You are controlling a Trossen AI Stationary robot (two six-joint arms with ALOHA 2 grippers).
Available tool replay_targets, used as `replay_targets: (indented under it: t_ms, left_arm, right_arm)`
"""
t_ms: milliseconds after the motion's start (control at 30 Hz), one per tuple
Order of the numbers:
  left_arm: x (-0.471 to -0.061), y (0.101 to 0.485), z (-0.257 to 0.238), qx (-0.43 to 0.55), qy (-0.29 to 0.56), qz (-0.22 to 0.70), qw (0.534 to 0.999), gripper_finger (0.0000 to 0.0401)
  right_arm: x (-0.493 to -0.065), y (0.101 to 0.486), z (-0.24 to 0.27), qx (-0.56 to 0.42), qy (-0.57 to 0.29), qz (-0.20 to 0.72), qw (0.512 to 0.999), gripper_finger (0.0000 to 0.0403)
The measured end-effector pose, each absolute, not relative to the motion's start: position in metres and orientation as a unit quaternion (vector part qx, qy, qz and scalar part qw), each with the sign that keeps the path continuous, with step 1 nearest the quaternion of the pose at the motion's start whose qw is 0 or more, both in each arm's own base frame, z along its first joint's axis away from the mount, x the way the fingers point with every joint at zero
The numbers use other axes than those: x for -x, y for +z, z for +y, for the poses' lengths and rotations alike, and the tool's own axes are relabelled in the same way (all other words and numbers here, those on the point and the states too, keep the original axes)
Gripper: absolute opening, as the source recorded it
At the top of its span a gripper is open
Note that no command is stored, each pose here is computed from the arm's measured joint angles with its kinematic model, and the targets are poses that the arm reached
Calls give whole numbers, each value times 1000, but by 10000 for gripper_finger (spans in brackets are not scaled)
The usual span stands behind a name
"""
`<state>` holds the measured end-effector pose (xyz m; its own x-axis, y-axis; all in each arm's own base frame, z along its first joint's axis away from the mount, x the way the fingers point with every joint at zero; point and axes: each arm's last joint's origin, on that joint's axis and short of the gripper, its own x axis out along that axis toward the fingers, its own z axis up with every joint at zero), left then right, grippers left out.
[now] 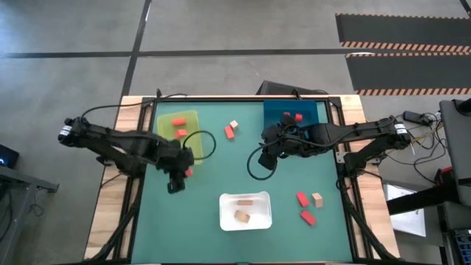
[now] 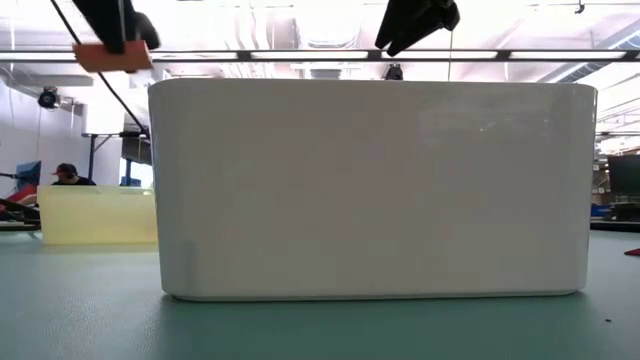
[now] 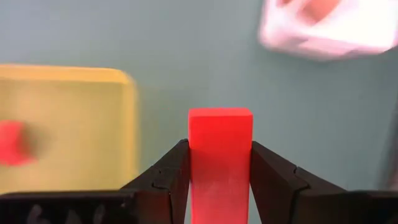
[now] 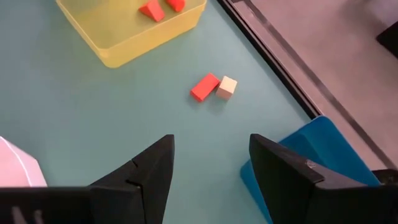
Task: Sort & place blocks by color
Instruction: Put the orange block into the yellow bin
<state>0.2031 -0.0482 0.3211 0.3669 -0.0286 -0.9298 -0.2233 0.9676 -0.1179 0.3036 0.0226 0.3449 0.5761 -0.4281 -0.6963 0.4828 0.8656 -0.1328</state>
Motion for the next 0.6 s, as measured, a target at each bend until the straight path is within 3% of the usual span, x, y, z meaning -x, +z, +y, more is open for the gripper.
replay_targets:
  t_ms: [267,600]
  left_arm:
    - [-208,313,0,-70,40,610,788,120]
    - [-203,270,63,-63,81,621,777,121]
  right_arm:
    - [-304,345,22,-58,-270,374,885,201]
    - [-304,345,22,-78,-280,367,884,201]
